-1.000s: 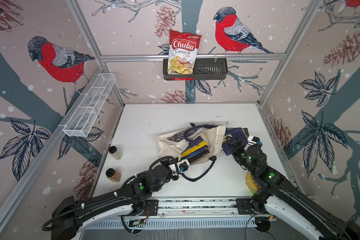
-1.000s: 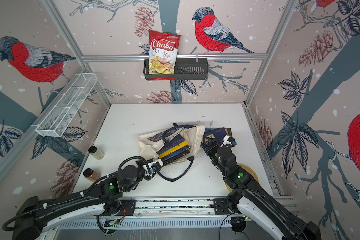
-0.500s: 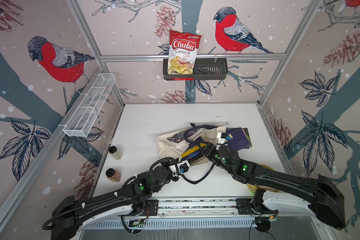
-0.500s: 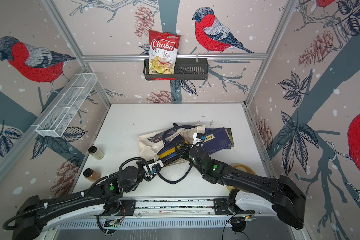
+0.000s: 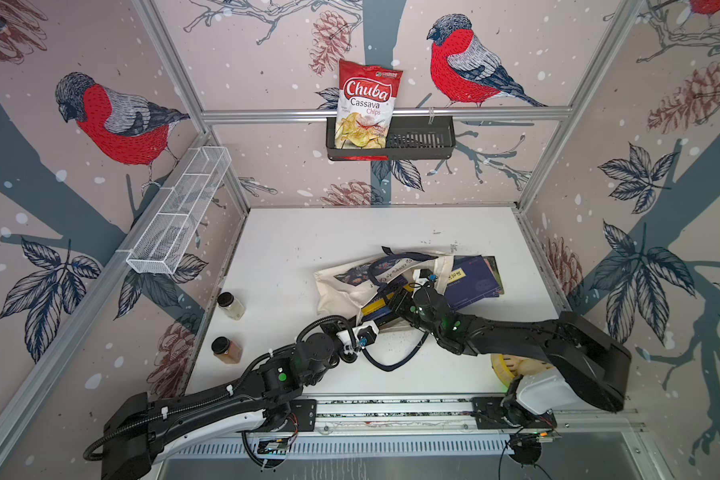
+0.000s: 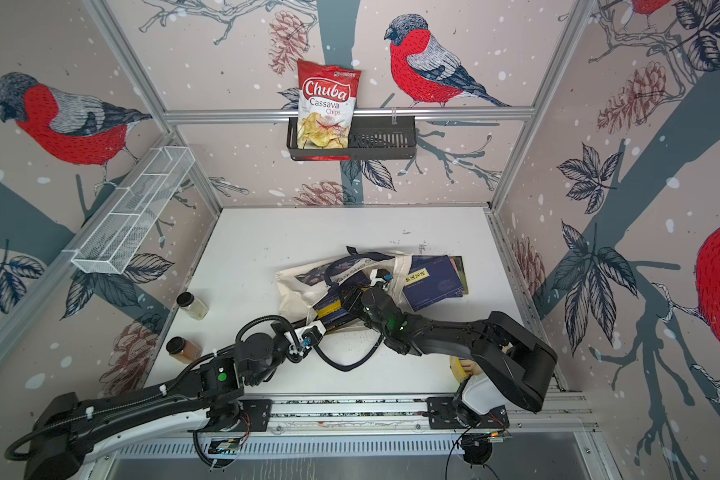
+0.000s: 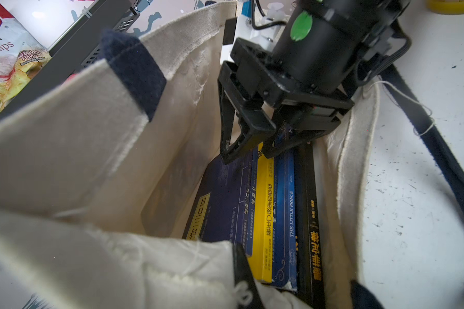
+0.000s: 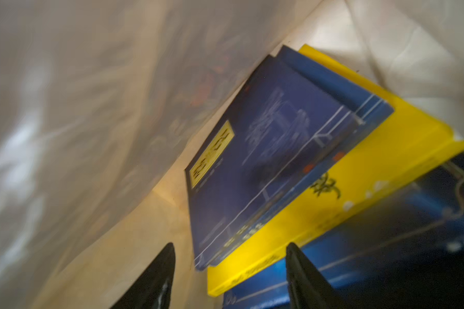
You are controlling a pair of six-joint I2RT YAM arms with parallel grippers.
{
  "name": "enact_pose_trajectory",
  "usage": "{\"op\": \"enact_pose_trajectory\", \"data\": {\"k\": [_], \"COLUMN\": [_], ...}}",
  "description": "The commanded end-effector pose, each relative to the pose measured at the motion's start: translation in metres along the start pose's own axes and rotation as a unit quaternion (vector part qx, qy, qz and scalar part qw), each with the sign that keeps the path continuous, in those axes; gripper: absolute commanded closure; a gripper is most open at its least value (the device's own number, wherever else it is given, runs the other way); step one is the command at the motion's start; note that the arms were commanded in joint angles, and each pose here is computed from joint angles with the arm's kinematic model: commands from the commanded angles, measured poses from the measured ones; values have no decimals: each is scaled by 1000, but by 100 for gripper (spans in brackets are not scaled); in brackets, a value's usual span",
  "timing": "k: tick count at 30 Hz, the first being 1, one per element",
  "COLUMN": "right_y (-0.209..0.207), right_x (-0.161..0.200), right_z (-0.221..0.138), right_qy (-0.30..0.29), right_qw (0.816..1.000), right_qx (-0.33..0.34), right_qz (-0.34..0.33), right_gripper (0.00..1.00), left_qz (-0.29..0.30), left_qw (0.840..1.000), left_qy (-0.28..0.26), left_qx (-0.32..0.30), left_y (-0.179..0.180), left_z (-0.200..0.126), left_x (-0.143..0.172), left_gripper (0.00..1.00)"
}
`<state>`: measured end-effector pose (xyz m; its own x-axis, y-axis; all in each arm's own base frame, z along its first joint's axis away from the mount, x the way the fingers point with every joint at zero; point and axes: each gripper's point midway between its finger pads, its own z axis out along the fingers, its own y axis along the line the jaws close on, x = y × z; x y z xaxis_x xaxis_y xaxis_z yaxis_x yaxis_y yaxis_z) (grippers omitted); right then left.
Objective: Take out the books from the canvas bag
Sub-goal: Pick up the book from the canvas bag.
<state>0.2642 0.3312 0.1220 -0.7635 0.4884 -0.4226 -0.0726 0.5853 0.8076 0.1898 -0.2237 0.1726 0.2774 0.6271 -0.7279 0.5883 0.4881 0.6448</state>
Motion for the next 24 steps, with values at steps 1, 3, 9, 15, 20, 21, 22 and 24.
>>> {"op": "enact_pose_trajectory", "data": {"k": [1, 3, 9, 15, 20, 21, 22, 24], "right_y": [19, 13, 0, 1, -2, -4, -5, -4], "right_x": [-14, -17, -11, -14, -4, -4, -2, -3], "right_z": [6, 15, 36, 17, 20, 24, 29, 34], "right_qy": [-17, -14, 15, -33, -24, -14, -3, 4], "right_qw": [999, 999, 999, 999, 1000, 1000, 999, 999], "right_qx": [-40, -28, -26, 13, 3, -3, -12, -18], "right_qz": [13, 15, 40, 8, 15, 26, 34, 42], "right_gripper": [36, 37, 43, 29, 32, 35, 37, 38], "left_qz": [-14, -15, -13, -12, -10, -11, -11, -11], "left_qw": [999, 999, 999, 999, 999, 999, 999, 999], "left_qy": [-47, -48, -47, -47, -47, -47, -45, -44], "left_qx": [-21, -20, -17, -18, -20, -20, -20, -22], "left_y": [12, 12, 10, 11, 12, 12, 12, 12], "left_z": [-2, -2, -1, -2, -1, -1, -1, -2], "left_x": [-23, -23, -23, -23, -23, -23, -22, -22], "left_gripper": [100, 100, 100, 100, 100, 100, 100, 100]}}
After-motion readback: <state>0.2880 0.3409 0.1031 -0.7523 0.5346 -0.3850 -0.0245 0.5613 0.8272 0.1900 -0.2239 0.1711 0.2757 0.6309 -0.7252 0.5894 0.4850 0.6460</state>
